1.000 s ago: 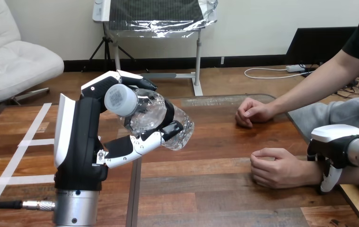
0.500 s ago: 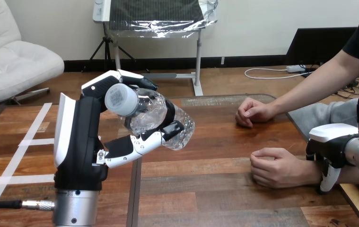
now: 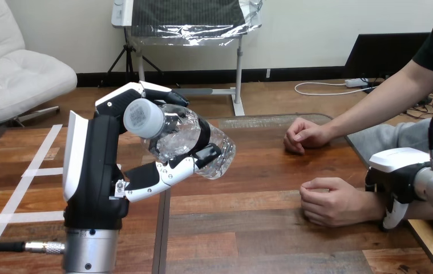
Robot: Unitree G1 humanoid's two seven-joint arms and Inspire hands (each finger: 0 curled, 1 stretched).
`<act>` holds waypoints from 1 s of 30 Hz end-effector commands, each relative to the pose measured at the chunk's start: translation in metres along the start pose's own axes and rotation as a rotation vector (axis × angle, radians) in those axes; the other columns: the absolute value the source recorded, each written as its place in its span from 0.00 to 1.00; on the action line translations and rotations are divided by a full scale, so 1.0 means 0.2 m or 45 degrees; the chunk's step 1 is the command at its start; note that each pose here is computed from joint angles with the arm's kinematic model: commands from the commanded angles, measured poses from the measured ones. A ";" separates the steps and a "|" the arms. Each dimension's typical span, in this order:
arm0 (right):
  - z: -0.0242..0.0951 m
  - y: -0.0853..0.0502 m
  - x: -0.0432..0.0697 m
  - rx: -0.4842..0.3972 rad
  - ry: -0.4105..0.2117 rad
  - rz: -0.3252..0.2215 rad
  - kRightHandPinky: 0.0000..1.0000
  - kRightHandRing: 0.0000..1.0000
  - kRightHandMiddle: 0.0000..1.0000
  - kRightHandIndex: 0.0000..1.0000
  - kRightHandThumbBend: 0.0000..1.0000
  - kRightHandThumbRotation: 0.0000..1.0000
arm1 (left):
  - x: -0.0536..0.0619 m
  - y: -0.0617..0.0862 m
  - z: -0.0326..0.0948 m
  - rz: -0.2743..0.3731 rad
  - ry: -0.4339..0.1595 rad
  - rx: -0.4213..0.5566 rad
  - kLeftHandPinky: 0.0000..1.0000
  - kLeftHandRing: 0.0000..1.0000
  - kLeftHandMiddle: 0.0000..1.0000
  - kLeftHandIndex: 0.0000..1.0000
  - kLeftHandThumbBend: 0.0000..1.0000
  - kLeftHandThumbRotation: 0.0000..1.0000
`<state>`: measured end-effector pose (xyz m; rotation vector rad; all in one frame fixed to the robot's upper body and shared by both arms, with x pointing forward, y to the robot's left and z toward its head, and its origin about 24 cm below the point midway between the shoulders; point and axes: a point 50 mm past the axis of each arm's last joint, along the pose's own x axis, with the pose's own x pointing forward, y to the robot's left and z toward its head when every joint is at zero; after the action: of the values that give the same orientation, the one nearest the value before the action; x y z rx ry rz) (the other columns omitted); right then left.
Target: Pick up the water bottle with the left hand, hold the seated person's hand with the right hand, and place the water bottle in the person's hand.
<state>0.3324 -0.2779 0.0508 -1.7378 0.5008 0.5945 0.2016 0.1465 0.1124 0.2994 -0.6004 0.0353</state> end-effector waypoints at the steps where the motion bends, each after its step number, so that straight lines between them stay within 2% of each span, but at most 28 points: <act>1: 0.13 0.18 0.05 -0.030 -0.079 0.135 0.51 0.62 0.68 0.69 0.61 0.09 | 0.06 0.02 0.07 0.048 -0.115 -0.033 0.36 0.40 0.45 0.48 0.63 0.00; 4: 0.14 0.18 0.05 -0.021 -0.082 0.133 0.51 0.63 0.69 0.69 0.61 0.09 | 0.06 0.02 0.07 0.047 -0.116 -0.037 0.36 0.40 0.45 0.48 0.63 0.00; 11: 0.13 0.20 0.05 0.040 -0.096 0.068 0.46 0.59 0.66 0.65 0.64 0.04 | 0.06 0.02 0.07 0.047 -0.123 -0.032 0.35 0.40 0.45 0.48 0.63 0.00; 17: 0.13 0.21 0.05 0.059 -0.112 0.010 0.37 0.50 0.59 0.59 0.66 0.01 | 0.06 0.02 0.07 0.048 -0.125 -0.024 0.35 0.40 0.45 0.48 0.63 0.00; 19: 0.13 0.22 0.05 0.062 -0.112 0.001 0.33 0.45 0.55 0.54 0.67 0.00 | 0.06 0.02 0.07 0.049 -0.127 -0.020 0.35 0.40 0.45 0.48 0.63 0.00; 22: 0.13 0.23 0.05 0.058 -0.112 0.000 0.31 0.43 0.53 0.52 0.67 0.00 | 0.06 0.02 0.08 0.052 -0.124 -0.012 0.35 0.40 0.45 0.48 0.63 0.00; 27: 0.14 0.24 0.05 0.063 -0.108 -0.004 0.34 0.46 0.54 0.51 0.66 0.00 | 0.06 0.02 0.08 0.056 -0.121 -0.008 0.36 0.40 0.45 0.48 0.64 0.00; 30: 0.14 0.25 0.05 0.083 -0.111 -0.019 0.40 0.51 0.57 0.53 0.66 0.00 | 0.06 0.02 0.08 0.057 -0.118 -0.010 0.36 0.40 0.45 0.48 0.64 0.00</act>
<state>0.3234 -0.2793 0.0363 -1.7169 0.4021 0.5198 0.2016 0.1456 0.1123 0.3007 -0.5998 0.0333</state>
